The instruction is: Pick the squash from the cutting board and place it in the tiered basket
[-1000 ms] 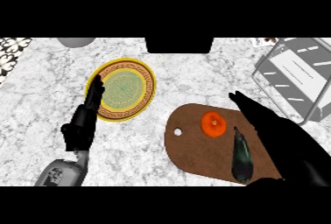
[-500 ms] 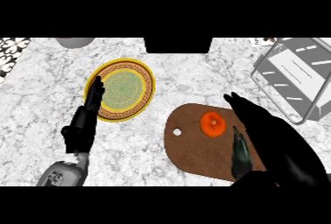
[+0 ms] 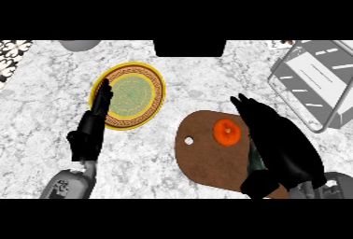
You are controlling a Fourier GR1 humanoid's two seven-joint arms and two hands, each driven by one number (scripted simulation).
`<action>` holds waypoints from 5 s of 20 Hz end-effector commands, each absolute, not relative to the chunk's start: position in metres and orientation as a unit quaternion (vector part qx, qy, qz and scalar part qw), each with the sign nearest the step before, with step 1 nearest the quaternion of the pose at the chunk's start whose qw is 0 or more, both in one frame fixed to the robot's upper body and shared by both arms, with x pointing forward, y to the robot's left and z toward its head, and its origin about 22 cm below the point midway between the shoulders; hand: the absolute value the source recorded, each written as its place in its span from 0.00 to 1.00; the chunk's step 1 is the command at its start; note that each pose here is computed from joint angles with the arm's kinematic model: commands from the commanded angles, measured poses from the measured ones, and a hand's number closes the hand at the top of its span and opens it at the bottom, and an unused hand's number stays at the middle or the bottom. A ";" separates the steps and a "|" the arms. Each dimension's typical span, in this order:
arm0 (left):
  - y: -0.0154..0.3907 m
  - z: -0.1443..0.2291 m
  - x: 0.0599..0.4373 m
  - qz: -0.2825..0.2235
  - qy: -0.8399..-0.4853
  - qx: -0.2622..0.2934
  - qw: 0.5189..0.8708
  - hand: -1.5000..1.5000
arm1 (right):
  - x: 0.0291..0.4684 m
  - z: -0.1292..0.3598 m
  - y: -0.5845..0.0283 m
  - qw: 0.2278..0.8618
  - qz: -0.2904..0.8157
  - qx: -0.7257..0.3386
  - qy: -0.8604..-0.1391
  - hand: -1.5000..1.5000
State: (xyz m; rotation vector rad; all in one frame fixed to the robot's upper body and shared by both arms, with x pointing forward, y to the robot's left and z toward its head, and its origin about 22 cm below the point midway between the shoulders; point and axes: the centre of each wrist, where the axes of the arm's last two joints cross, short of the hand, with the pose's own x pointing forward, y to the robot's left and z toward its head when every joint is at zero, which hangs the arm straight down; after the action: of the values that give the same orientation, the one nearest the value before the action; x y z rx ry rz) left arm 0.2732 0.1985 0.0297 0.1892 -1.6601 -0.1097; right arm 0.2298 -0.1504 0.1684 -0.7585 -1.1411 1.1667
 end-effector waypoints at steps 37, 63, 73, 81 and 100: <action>0.192 0.040 0.274 -0.043 -0.738 0.083 0.668 0.50 | 0.257 0.105 -0.138 0.691 0.490 -0.332 -0.416 0.00; 0.199 0.020 0.270 -0.048 -0.735 0.079 0.671 0.50 | 0.308 0.048 -0.143 0.705 0.443 -0.316 -0.454 0.00; 0.212 0.037 0.281 -0.055 -0.739 0.089 0.665 0.50 | 0.307 0.005 -0.159 0.615 0.478 -0.414 -0.471 1.00; 0.210 0.023 0.267 -0.044 -0.735 0.089 0.671 0.50 | 0.250 -0.009 -0.293 0.477 0.713 -0.355 -0.372 1.00; 0.215 0.034 0.277 -0.042 -0.738 0.098 0.666 0.50 | 0.227 0.217 -0.443 0.419 0.543 -0.464 -0.561 1.00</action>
State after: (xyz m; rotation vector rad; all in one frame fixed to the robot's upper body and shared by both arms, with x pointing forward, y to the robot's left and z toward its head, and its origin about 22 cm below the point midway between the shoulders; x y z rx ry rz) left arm 0.2684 0.2105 0.0332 0.2120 -1.6557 -0.0901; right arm 0.2341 -0.4331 0.1711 -1.1547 -1.3207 1.4318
